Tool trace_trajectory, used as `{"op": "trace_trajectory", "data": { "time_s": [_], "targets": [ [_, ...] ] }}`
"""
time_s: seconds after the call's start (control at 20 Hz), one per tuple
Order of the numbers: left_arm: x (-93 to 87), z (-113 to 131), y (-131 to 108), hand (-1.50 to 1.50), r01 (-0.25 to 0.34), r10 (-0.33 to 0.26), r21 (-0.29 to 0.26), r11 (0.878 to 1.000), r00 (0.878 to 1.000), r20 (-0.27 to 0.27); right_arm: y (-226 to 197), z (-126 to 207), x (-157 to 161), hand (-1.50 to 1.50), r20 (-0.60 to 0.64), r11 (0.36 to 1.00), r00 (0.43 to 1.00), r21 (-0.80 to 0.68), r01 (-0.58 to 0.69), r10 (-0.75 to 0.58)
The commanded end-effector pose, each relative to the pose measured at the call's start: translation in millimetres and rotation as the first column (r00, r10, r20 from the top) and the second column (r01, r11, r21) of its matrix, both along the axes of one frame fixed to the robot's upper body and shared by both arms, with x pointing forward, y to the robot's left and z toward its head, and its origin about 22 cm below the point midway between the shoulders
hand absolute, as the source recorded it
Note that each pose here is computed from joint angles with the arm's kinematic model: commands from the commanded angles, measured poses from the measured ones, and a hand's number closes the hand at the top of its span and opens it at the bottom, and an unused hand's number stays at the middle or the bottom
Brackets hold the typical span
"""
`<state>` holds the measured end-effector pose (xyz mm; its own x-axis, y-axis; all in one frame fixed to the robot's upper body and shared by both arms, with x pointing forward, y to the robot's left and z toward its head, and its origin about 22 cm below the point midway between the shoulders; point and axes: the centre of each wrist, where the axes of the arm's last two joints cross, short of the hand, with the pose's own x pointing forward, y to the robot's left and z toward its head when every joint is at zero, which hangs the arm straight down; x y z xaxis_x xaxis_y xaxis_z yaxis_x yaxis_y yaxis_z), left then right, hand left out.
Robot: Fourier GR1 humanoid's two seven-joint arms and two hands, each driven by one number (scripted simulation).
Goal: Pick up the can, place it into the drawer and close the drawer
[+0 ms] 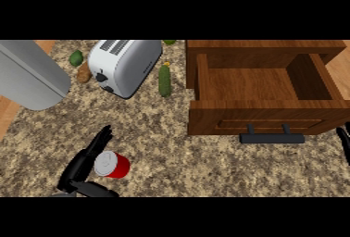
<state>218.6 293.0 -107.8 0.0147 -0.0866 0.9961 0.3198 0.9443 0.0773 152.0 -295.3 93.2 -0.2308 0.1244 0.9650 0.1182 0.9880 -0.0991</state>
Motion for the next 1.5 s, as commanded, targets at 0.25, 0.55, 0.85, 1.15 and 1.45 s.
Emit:
{"op": "trace_trajectory", "data": {
  "time_s": [0.25,0.55,0.85,1.15,1.45],
  "targets": [
    [23.8,2.9,-22.8,-1.50,0.027,-0.027,-0.012,1.000,1.000,-0.006,-9.8,-11.0,9.2,-1.50,0.011,1.000,1.000,0.007,0.003,-0.003],
    [24.7,-3.3,-45.9,-1.50,0.070,-0.070,-0.004,0.998,0.998,0.007,-1.6,0.9,-10.8,-1.50,-0.011,1.000,1.000,0.003,-0.012,0.012],
    [19.8,13.3,-57.1,1.50,0.117,-0.115,-0.051,0.992,0.993,0.032,-9.3,-7.9,2.7,-1.50,-0.009,1.000,1.000,0.018,0.008,-0.008],
    [22.4,36.2,-66.7,1.50,0.164,-0.165,-0.134,0.977,0.986,0.004,1.9,1.7,1.9,-1.50,-0.004,0.999,1.000,0.031,0.020,-0.020],
    [44.0,41.4,-15.8,1.50,-0.248,0.257,-0.150,0.957,0.966,0.043,-11.0,3.0,-4.4,-1.50,0.002,1.000,1.000,0.009,0.019,-0.019]
  ]
}}
